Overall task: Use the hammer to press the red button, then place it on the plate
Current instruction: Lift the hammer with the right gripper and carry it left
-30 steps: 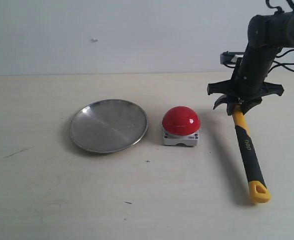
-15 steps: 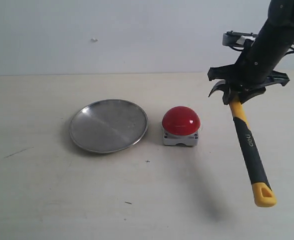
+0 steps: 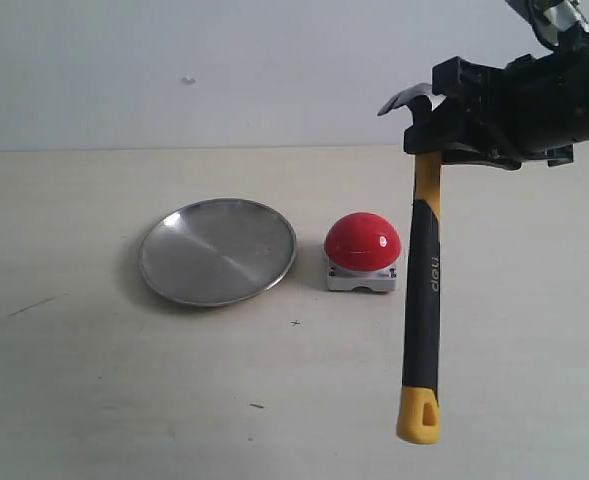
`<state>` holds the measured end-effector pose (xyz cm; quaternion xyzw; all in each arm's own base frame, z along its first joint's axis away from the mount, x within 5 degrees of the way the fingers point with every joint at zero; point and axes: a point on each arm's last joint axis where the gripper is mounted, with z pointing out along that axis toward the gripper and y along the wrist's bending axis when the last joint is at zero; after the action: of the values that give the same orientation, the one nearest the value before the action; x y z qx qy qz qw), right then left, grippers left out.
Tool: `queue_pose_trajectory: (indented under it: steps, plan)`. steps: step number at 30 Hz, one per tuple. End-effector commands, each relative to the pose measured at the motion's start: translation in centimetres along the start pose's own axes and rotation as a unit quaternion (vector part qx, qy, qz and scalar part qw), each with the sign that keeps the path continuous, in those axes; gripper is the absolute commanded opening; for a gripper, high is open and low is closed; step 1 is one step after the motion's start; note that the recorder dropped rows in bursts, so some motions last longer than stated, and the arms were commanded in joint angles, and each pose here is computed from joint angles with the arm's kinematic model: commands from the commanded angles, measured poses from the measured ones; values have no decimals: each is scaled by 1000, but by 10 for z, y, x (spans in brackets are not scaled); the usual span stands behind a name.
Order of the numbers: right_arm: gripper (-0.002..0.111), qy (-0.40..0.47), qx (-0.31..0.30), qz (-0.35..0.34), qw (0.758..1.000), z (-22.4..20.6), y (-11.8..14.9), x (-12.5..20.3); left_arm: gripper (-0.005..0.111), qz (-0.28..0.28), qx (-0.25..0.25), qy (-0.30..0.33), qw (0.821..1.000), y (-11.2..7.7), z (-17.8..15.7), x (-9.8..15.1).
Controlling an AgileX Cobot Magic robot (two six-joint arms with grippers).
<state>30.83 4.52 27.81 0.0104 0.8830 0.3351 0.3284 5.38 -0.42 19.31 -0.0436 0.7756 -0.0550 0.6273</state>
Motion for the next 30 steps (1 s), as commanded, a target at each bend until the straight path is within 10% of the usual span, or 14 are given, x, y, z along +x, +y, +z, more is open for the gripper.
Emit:
queue_pose_trajectory:
  steps: [1, 14, 20, 30]
  plan:
    - [0, -70, -62, 1, 996, -18, 18, 4, 0, -1, -1, -3, 1000, 0, 0, 0]
    - [0, -119, -125, 4, 985, -17, 15, 34, 0, -43, -1, -121, 992, 1, -3, -21]
    - [0, -113, -142, -12, 983, -17, 18, 36, 0, -225, 19, -212, 951, 5, -8, -36]
    - [0, -131, -131, -34, 982, -20, 21, 26, 0, -230, 19, -222, 947, 6, -9, -38]
